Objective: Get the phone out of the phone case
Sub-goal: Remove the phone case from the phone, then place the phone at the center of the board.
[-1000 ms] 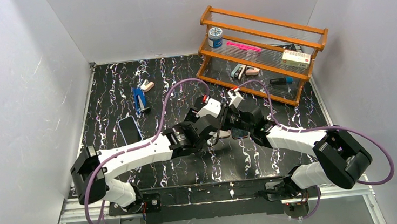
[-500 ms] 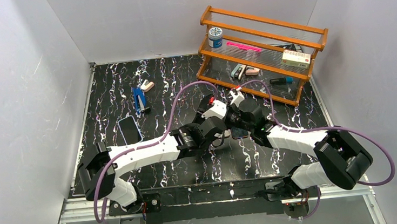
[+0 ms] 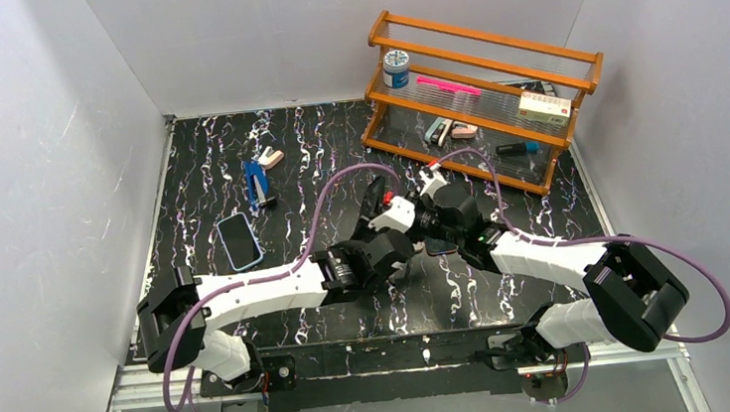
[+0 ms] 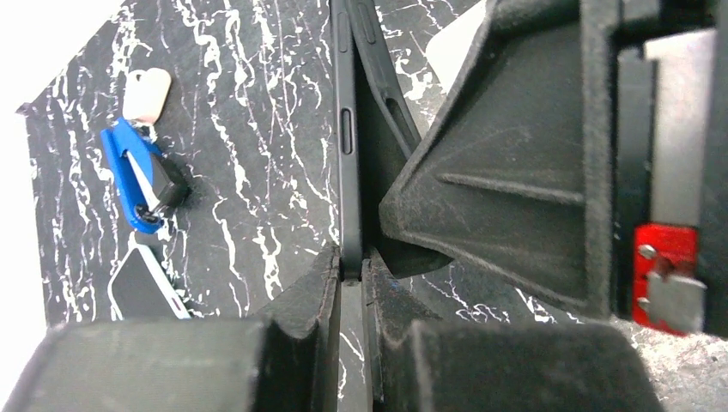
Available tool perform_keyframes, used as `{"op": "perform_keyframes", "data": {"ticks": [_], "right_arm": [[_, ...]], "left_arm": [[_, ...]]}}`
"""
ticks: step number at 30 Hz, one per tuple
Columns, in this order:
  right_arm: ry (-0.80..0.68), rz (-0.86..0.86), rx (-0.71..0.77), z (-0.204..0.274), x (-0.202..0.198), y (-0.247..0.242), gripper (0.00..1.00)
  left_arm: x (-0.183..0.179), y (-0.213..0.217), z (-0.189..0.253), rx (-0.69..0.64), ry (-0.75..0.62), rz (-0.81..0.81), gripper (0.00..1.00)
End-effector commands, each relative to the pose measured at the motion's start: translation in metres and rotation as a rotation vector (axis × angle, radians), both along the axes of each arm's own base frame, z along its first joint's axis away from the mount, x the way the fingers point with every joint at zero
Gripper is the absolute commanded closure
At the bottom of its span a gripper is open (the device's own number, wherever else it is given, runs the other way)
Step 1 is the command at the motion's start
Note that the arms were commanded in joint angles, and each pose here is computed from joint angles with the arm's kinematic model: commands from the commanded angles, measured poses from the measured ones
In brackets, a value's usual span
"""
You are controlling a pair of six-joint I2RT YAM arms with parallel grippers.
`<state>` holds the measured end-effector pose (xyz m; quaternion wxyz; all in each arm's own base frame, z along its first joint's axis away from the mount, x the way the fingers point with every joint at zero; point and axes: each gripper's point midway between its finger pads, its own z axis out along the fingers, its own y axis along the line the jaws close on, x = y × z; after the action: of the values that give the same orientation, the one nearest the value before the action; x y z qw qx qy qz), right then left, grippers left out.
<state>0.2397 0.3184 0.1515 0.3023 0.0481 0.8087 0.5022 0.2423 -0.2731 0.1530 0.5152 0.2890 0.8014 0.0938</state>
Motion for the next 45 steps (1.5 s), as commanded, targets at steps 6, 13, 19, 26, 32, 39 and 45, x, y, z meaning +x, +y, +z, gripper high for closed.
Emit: {"op": "perform_keyframes", "data": {"ticks": [6,13,19,26,32,39,45], "right_arm": [[-0.174,-0.229,-0.047,0.041,0.071,-0.007,0.99],[-0.184,-0.272,-0.134,0.025,0.103,-0.011,0.99],[-0.146,-0.177,-0.119,0.015,0.090,-0.010,0.99],[-0.021,-0.080,-0.126,-0.021,0.061,-0.006,0.99],[0.026,-0.049,-0.114,-0.038,0.054,0.001,0.99],[0.053,-0.036,-0.137,-0.053,0.048,-0.001,0.99],[0.061,-0.020,-0.146,-0.061,0.046,0.000,0.99]], "left_arm": [[-0.030,0.032,0.039,-0.050,-0.047,0.083,1.00],[-0.040,0.057,0.056,-0.094,-0.012,0.123,1.00],[-0.016,0.094,0.032,0.084,0.019,0.280,1.00],[0.004,0.115,-0.001,0.224,0.040,0.340,1.00],[0.009,0.109,-0.038,0.337,0.083,0.345,1.00],[0.010,0.109,-0.071,0.410,0.125,0.350,0.98],[0.007,0.105,-0.078,0.381,0.162,0.349,0.73]]}}
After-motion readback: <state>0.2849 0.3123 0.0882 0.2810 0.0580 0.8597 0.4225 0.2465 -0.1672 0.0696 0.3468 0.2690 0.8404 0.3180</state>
